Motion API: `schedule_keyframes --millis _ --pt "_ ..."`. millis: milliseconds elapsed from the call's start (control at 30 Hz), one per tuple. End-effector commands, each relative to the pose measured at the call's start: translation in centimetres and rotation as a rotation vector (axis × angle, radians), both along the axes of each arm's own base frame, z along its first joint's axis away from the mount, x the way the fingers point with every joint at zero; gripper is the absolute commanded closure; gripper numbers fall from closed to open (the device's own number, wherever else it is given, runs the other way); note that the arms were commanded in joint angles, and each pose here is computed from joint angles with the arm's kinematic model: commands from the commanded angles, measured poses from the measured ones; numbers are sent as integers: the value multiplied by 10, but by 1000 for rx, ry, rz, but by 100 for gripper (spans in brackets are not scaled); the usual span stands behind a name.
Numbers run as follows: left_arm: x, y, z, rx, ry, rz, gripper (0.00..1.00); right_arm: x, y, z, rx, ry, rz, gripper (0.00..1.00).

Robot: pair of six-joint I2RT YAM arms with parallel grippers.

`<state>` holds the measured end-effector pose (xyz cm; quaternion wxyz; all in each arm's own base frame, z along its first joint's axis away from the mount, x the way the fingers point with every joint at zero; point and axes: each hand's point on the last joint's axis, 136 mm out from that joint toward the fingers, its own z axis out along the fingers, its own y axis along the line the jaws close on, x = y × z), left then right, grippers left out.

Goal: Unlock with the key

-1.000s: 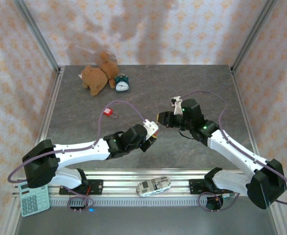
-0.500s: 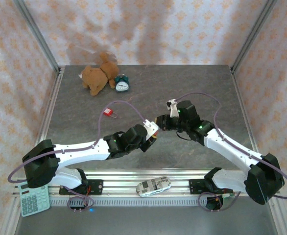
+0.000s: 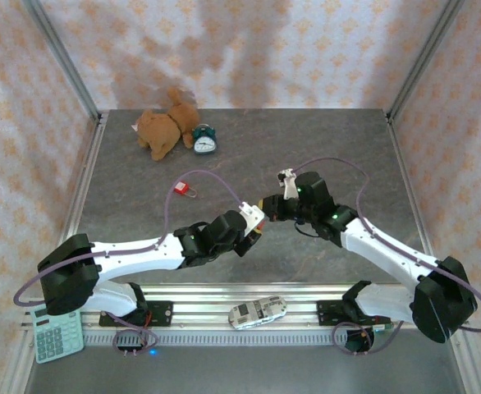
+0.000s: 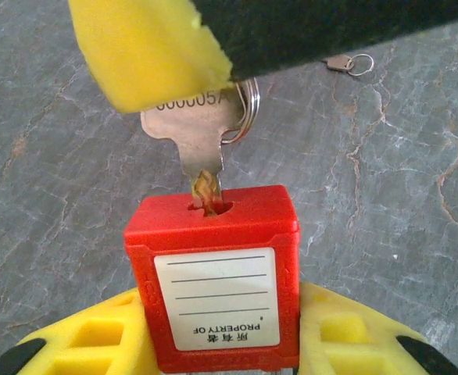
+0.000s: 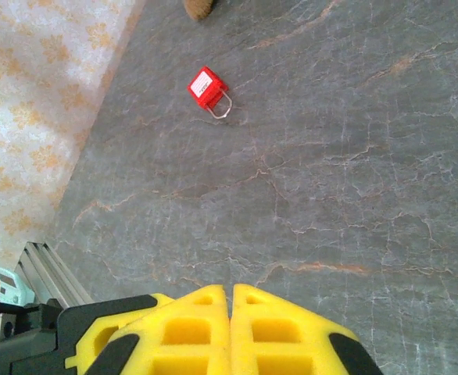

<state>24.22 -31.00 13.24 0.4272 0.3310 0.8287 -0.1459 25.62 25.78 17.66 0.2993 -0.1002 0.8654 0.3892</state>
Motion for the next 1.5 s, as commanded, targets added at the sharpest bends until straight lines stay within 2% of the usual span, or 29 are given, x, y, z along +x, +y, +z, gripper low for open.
schedule_keyframes --millis 0,333,467,667,800,867,1000,1200,1467 --pt "18 -13 55 -183 -126 57 79 -22 0 -27 -58 47 57 100" --pt "23 -13 75 -217 -158 61 79 -37 9 -34 -31 60 139 100" --pt "29 -12 82 -222 -172 70 80 -46 14 -43 -62 82 173 100" --pt "32 -12 84 -198 -179 61 80 -41 5 -39 -96 68 118 97" --pt "30 -10 66 -139 -149 55 80 -23 -9 -17 -117 14 5 84" --pt "28 -8 56 -118 -134 58 80 -12 -18 -4 -107 -14 -70 75" --pt "24 -5 39 -89 -111 63 80 9 -36 33 -72 -48 -218 64" --pt "20 -3 27 -60 -86 58 80 19 -46 76 -36 -129 -274 56" --pt "19 -1 27 -54 -92 60 80 26 -46 49 -106 -58 -276 55"
